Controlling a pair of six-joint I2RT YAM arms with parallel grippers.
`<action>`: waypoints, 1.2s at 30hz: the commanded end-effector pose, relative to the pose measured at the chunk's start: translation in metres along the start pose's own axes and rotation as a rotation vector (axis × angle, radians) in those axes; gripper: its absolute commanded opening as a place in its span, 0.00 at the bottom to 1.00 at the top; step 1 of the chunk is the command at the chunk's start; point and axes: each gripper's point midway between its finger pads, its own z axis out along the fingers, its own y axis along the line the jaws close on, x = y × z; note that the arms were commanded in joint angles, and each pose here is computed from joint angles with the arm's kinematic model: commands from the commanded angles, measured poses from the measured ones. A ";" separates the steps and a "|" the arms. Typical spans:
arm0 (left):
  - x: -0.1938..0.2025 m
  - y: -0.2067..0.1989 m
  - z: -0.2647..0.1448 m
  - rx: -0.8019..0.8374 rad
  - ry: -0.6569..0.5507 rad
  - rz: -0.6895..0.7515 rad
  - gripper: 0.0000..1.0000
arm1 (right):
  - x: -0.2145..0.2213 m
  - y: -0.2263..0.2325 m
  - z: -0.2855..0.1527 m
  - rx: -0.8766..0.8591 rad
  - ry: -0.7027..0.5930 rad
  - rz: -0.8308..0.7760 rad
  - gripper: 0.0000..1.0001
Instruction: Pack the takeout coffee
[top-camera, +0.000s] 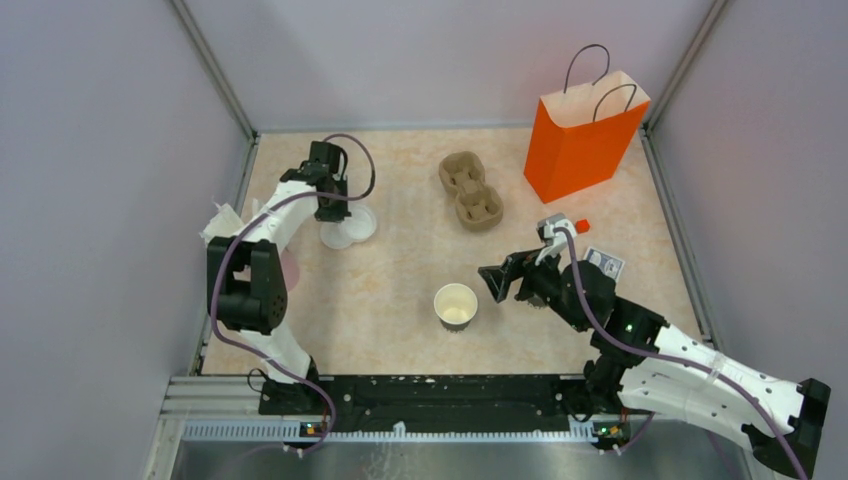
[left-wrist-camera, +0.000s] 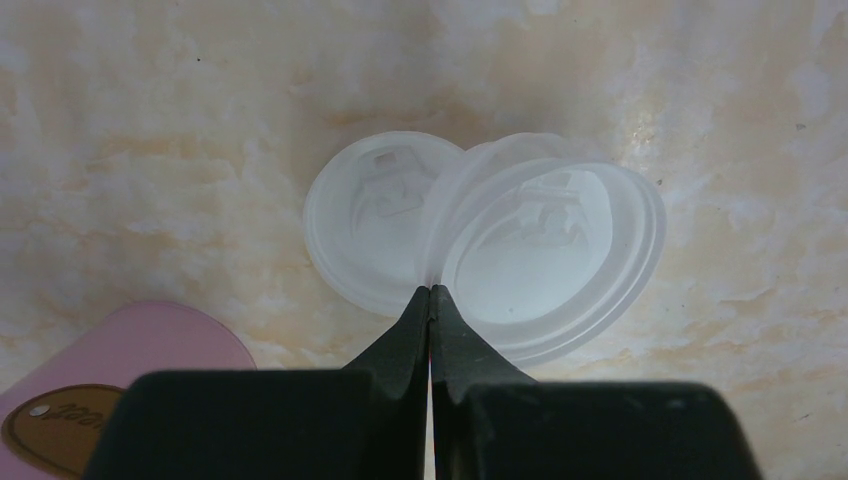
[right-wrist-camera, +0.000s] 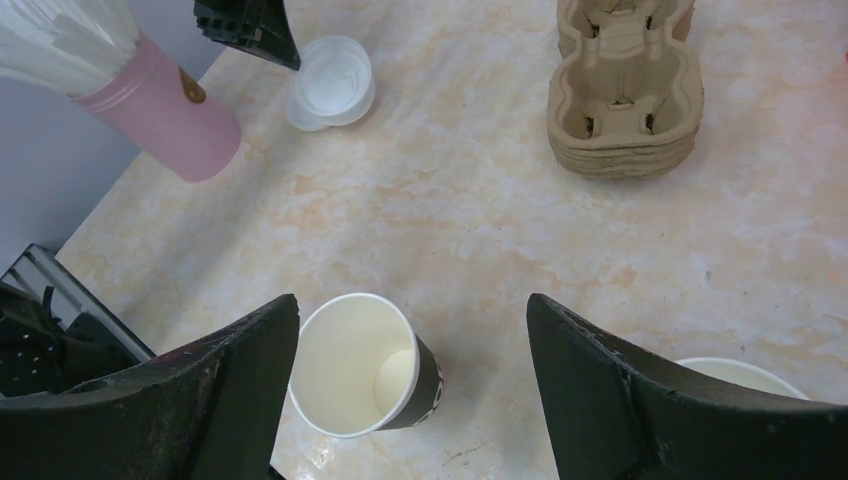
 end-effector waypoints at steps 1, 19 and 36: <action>-0.014 -0.006 -0.019 0.051 -0.051 -0.018 0.00 | -0.006 0.002 -0.002 -0.005 -0.026 0.003 0.82; -0.013 -0.033 -0.039 0.212 -0.028 -0.011 0.00 | 0.000 0.014 0.010 -0.052 -0.013 0.033 0.82; -0.002 -0.054 -0.066 0.367 -0.105 -0.069 0.00 | -0.017 0.060 0.156 -0.024 0.048 0.173 0.71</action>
